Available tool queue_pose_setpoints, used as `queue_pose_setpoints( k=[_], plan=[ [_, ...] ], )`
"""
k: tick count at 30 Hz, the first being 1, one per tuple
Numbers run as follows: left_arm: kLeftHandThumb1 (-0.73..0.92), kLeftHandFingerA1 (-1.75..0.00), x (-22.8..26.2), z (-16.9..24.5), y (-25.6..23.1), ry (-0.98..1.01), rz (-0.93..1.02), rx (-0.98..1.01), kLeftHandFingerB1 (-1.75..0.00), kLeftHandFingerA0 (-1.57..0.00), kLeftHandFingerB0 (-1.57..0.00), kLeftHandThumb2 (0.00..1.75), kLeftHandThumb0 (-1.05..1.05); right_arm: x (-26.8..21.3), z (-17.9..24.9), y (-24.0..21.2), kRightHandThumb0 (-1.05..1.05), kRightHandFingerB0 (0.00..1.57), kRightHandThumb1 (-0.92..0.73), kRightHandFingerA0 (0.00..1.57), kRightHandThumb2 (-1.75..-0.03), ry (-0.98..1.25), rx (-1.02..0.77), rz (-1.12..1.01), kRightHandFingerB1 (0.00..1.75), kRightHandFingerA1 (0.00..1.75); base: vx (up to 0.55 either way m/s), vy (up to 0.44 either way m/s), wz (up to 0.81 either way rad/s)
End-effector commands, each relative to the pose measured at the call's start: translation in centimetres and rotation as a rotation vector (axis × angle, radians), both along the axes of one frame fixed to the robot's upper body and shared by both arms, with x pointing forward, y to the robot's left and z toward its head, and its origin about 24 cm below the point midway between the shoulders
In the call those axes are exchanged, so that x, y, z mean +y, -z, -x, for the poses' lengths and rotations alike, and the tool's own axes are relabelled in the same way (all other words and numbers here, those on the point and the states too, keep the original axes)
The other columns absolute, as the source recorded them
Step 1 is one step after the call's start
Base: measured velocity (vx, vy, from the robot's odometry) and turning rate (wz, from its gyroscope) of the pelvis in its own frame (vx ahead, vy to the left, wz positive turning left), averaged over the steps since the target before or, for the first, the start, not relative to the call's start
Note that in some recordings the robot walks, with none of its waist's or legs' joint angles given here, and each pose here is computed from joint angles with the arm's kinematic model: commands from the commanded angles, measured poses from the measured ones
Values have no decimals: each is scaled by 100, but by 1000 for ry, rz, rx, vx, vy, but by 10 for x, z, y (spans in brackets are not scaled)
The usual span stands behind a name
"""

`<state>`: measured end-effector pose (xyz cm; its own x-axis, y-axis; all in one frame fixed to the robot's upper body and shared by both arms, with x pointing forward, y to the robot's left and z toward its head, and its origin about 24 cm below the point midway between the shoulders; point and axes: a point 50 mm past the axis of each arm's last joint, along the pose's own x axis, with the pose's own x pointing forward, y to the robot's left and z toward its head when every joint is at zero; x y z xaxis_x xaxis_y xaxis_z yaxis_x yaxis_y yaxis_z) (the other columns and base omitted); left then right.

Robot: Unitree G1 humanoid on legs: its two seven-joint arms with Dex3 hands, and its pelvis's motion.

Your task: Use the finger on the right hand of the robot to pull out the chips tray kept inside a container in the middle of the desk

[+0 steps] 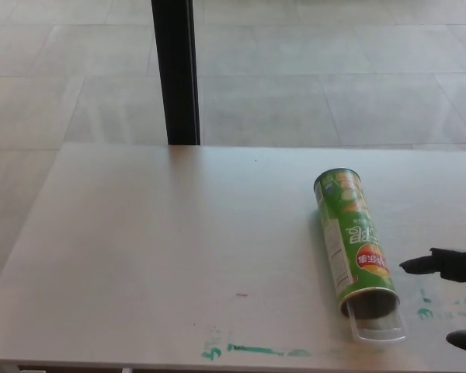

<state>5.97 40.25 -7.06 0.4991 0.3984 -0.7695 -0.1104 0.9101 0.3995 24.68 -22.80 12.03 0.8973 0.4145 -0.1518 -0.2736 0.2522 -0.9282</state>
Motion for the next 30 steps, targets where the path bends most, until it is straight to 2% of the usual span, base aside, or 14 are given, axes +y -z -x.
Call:
queue_pose_setpoints(
  k=[1, 4, 5, 10, 11, 13, 18, 22, 26, 30],
  plan=[
    [73, -47, 7, -2, -6, 21, -28, 8, -41, -48, -45, 62, -44, 7, -2, 4, -22, 38, -55, 90, -56, -55, -7, 158, 35, 102, 0, 0, 0],
    [73, -47, 6, -1, -6, 33, -34, 12, -41, -48, -45, 62, -45, 11, -1, 7, -20, 37, -55, 88, -56, -84, -16, 198, 36, 109, 0, 0, 0],
    [73, -47, 6, -1, -6, 31, -33, 11, -41, -48, -45, 62, -45, 12, -1, 8, -20, 36, -55, 85, -57, -94, -7, 212, 36, 118, 0, 0, 0],
    [74, -47, 7, -1, -7, 31, -34, 18, -41, -48, -44, 62, -45, 19, 1, 12, -22, 38, -54, 86, -56, -131, -28, 272, 36, 117, 0, 0, 0],
    [74, -45, 8, -2, -7, 32, -41, 27, -40, -48, -44, 62, -45, 20, 2, 15, -25, 39, -54, 84, -55, -165, -46, 318, 36, 124, 0, 0, 0],
    [73, -45, 8, -1, -7, 27, -34, 15, -41, -48, -46, 62, -45, 22, 4, 18, -26, 38, -56, 82, -56, -192, -45, 365, 36, 127, 0, 0, 0],
    [73, -45, 8, -2, -7, 38, -34, 14, -41, -45, -44, 62, -45, 23, 4, 21, -24, 39, -54, 86, -57, -215, -47, 389, 37, 123, 0, 0, 0],
    [73, -48, 8, -3, -8, 44, -40, 7, -44, -46, -50, 62, -45, 23, -2, 21, -28, 37, -56, 82, -56, -213, -29, 478, 36, 123, 0, 0, 0],
    [74, -47, 7, -3, -10, 61, -47, 4, -42, -47, -48, 62, -45, 24, -8, 22, -28, 36, -56, 81, -57, -207, -28, 543, 36, 119, 0, 0, 0],
    [74, -47, 8, -3, -10, 69, -50, 15, -41, -47, -44, 62, -46, 25, -14, 26, -28, 35, -55, 83, -56, -178, 1, 577, 36, 123, 0, 0, 0]
  ],
)
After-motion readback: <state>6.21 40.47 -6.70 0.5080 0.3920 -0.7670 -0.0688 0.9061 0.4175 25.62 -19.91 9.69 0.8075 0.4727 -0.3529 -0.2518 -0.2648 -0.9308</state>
